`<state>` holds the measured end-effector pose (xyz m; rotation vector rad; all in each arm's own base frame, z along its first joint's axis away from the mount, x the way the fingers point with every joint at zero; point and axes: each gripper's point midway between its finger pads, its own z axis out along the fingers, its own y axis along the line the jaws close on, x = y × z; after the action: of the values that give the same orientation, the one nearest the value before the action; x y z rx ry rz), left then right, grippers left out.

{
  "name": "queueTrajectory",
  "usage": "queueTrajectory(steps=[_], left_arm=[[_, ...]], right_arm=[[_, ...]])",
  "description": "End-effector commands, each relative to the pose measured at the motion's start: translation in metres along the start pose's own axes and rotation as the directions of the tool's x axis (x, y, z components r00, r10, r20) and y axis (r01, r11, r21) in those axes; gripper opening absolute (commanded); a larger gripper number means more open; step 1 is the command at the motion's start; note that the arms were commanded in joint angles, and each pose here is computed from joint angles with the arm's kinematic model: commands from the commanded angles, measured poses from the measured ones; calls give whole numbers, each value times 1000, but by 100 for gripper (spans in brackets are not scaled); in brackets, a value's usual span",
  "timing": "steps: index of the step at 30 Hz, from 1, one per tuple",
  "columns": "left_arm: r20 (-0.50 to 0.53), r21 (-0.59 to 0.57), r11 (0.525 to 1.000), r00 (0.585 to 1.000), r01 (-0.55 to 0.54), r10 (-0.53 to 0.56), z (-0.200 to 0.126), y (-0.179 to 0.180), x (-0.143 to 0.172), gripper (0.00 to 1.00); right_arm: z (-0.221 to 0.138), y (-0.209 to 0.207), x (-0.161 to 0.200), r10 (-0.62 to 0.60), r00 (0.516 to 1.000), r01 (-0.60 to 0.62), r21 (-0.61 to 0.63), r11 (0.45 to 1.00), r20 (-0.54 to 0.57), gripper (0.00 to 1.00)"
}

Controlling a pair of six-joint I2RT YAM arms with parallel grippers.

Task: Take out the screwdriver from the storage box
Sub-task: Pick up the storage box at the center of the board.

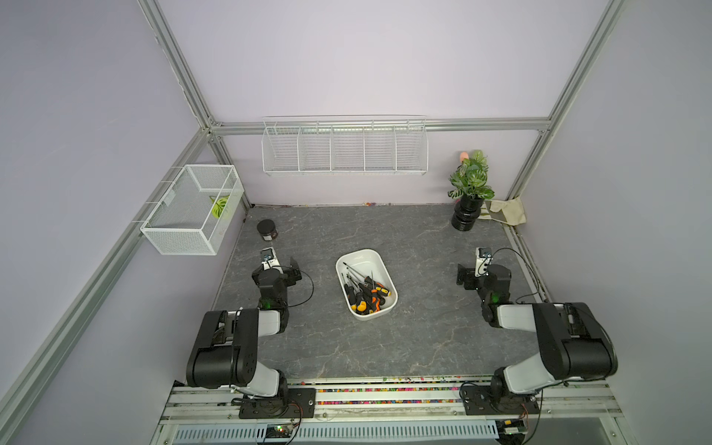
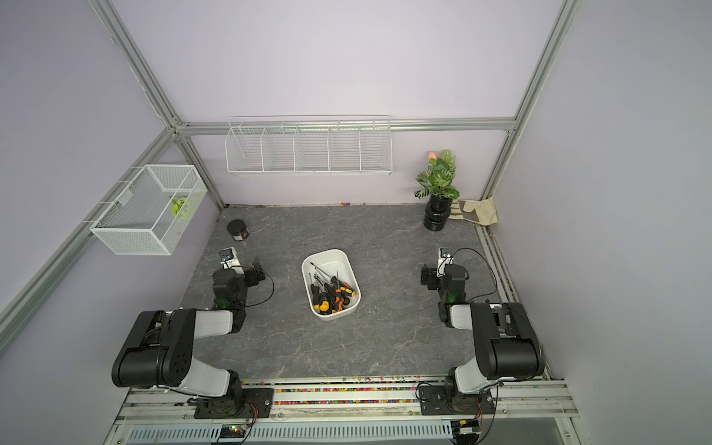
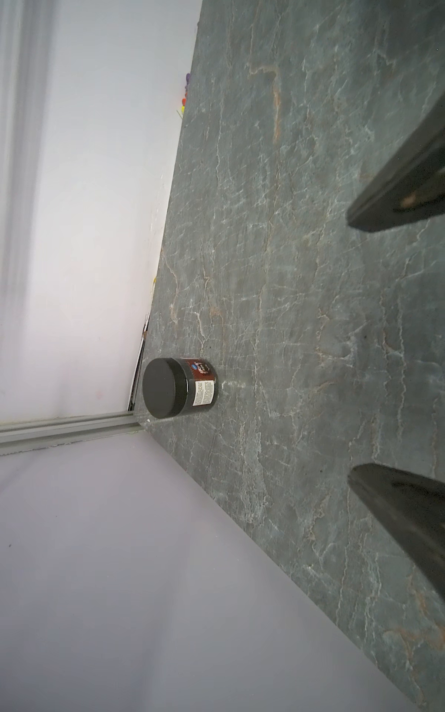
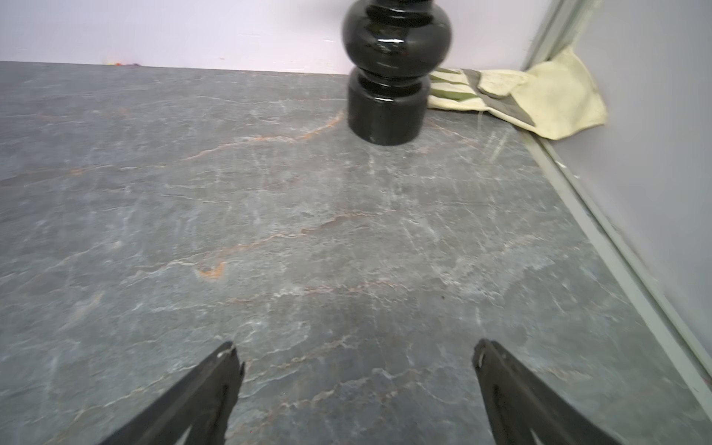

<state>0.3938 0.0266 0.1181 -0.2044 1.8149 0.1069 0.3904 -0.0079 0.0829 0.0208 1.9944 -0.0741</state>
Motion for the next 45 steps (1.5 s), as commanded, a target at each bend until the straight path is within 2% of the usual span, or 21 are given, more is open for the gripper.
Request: queueTrajectory(steps=[1, 4, 7, 9, 10, 13, 18, 23, 29, 32, 37, 45], left_arm=[[-8, -61, 998, 1000, 14, -14, 3, 6, -27, 100], [-62, -130, 990, 997, 46, -54, -4, 6, -48, 100], [-90, -135, 985, 988, 111, -123, -13, -6, -66, 100], [-155, -147, 977, 972, 153, -175, -18, -15, -68, 100], [-188, -134, 977, 964, 167, -190, -21, -23, -69, 100], [-237, 7, 982, 954, 189, -182, -35, -58, -76, 100], [-366, 96, 982, 923, 163, -117, -60, -100, -72, 100], [-469, 184, 954, 874, 236, -126, -81, -138, -56, 97], [-558, 174, 957, 824, 233, -99, -80, -163, -10, 90], [-575, 191, 952, 813, 240, -90, -81, -176, 4, 86], [-599, 198, 953, 798, 229, -67, -76, -193, 18, 80], [-639, 108, 982, 767, 154, -50, -55, -192, 41, 63]], right_arm=[[-10, -15, -21, 52, 998, -55, 85, 995, 40, 99], [-22, -13, -37, 56, 997, -60, 66, 996, 59, 99], [-38, -10, -49, 71, 997, -70, 61, 996, -14, 99], [-47, -5, -57, 47, 997, -42, 73, 996, -64, 99], [-52, 1, -62, 34, 996, -29, 59, 998, -82, 99], [-65, 22, -73, 7, 990, -6, 8, 1000, -139, 99], [-74, 69, -76, -91, 958, 60, -122, 991, -271, 99], [-81, 117, -67, -140, 929, 46, -270, 962, -342, 99], [-93, 153, -63, -212, 908, 80, -347, 935, -362, 98], [-102, 168, -58, -249, 900, 102, -383, 918, -359, 98], [-109, 183, -46, -285, 884, 115, -419, 901, -371, 96], [-113, 188, -44, -296, 877, 106, -448, 888, -379, 94]])
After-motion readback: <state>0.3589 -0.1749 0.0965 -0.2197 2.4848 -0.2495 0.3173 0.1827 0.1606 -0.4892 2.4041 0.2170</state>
